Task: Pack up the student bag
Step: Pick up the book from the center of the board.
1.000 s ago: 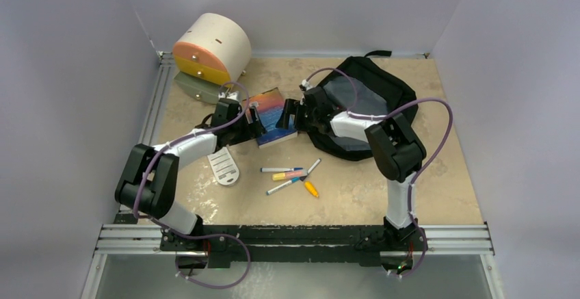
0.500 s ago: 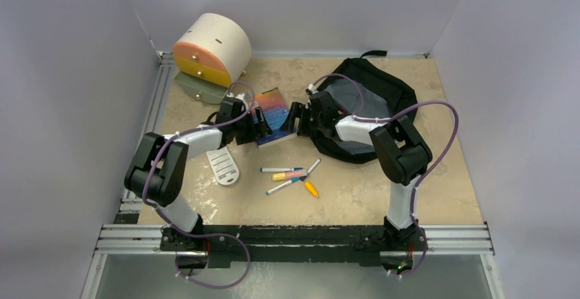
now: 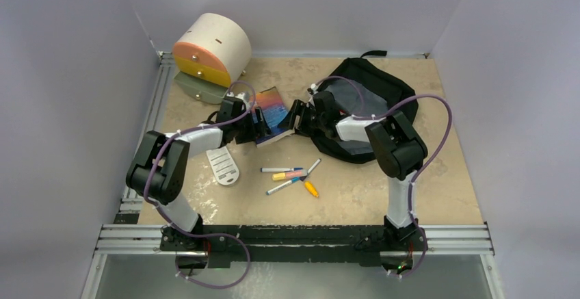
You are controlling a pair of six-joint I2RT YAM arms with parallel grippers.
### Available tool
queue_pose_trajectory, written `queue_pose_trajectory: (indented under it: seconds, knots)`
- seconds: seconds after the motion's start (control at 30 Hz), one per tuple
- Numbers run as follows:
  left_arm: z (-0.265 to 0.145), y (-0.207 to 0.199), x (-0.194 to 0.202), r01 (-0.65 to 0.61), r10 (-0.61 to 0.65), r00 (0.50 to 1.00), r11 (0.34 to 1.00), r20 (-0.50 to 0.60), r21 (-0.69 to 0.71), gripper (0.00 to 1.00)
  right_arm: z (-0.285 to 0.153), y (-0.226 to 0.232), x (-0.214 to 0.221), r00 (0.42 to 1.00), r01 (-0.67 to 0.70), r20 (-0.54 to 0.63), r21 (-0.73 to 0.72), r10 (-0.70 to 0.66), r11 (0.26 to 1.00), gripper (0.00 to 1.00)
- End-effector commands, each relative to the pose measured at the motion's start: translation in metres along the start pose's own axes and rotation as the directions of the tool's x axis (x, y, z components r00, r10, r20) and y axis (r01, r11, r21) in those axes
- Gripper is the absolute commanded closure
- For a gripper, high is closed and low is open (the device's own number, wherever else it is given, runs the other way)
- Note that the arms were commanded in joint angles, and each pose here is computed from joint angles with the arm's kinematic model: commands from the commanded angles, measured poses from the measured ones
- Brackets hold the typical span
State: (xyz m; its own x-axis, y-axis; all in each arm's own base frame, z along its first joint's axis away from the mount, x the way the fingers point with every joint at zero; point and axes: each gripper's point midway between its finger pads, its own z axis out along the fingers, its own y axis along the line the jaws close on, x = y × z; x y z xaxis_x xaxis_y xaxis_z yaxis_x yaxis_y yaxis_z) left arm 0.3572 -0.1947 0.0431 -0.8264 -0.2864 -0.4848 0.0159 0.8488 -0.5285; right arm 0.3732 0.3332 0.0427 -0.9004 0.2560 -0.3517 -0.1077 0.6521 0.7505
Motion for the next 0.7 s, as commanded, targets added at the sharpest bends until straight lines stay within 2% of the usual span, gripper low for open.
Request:
queue_pose_trajectory:
  seconds: [0.0,0.33,0.5,0.67]
  knots:
    - [0.003,-0.036,-0.006,-0.031,0.031,1.0,0.992,0.0,0.126,0.24,0.011,-0.027,0.073,0.969,-0.104,-0.219,0.045,0.111,0.994,0.26]
    - [0.0,-0.033,-0.007,-0.04,0.04,0.999,0.993,0.006,0.107,0.24,0.012,-0.031,0.068,0.975,-0.096,-0.194,0.07,0.108,0.993,0.29]
    - [0.0,-0.035,-0.006,-0.036,0.036,0.999,0.992,0.002,0.118,0.24,0.011,-0.026,0.072,0.97,-0.119,-0.207,0.041,0.125,0.992,0.2]
    - [-0.001,-0.036,-0.005,-0.032,0.032,0.999,0.992,-0.001,0.121,0.25,0.006,-0.012,0.07,0.963,-0.204,-0.184,-0.022,0.197,0.979,0.18]
